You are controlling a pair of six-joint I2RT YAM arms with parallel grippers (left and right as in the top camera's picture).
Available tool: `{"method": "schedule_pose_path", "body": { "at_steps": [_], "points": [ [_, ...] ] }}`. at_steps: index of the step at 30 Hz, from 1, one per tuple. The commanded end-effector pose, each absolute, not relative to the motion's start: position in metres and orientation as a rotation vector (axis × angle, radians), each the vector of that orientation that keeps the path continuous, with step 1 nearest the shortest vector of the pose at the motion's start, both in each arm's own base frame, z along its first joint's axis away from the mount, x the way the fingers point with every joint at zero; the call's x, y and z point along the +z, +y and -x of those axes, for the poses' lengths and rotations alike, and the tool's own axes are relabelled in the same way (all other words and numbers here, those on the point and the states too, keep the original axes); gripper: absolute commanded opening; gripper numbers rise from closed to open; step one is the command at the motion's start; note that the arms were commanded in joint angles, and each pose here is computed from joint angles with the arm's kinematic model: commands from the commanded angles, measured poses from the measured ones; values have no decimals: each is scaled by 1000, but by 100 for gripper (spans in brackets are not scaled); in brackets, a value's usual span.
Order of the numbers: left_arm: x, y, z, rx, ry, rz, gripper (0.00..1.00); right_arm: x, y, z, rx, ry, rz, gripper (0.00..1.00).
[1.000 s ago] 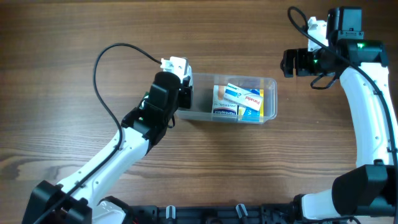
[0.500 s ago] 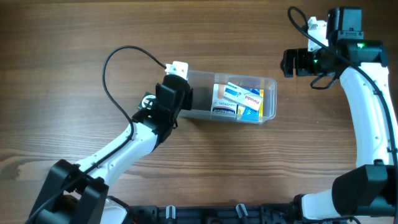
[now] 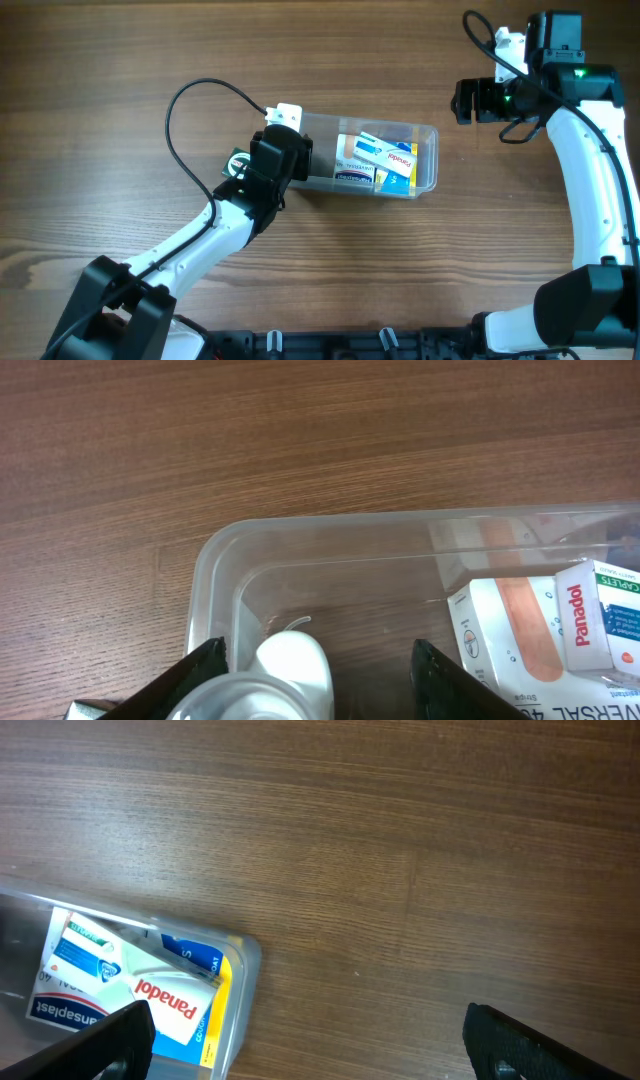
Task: Pack container
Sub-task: 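Carry the bottle right and lower it into the container's left end, then open the left gripper and pull back from the container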
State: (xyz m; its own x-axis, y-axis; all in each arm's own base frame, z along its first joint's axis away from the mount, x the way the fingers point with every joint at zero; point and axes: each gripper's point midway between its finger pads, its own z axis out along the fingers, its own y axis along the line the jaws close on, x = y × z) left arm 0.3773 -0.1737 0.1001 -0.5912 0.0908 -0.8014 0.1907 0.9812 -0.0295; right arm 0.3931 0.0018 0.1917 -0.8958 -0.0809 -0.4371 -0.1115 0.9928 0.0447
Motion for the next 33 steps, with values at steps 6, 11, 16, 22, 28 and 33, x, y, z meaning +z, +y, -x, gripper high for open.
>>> {"method": "schedule_pose_path", "body": {
  "at_steps": [6,11,16,22,28,33],
  "points": [
    [137,-169,-376,-159,2121,-158,63,197,2,-393,89,2671,119,100],
    [175,-171,-368,-235,2046,-160,63,197,2,-393,90,2671,119,100],
    [197,-156,-358,-234,2020,-132,65,197,2,-393,90,2671,120,100],
    [176,-86,-347,-197,2170,142,76,197,2,-393,89,2671,119,100],
    [139,-75,-341,-250,2325,169,53,197,2,-393,89,2671,119,100],
    [96,-77,-343,-222,2451,170,14,197,2,-393,89,2671,119,100]
  ]
}}
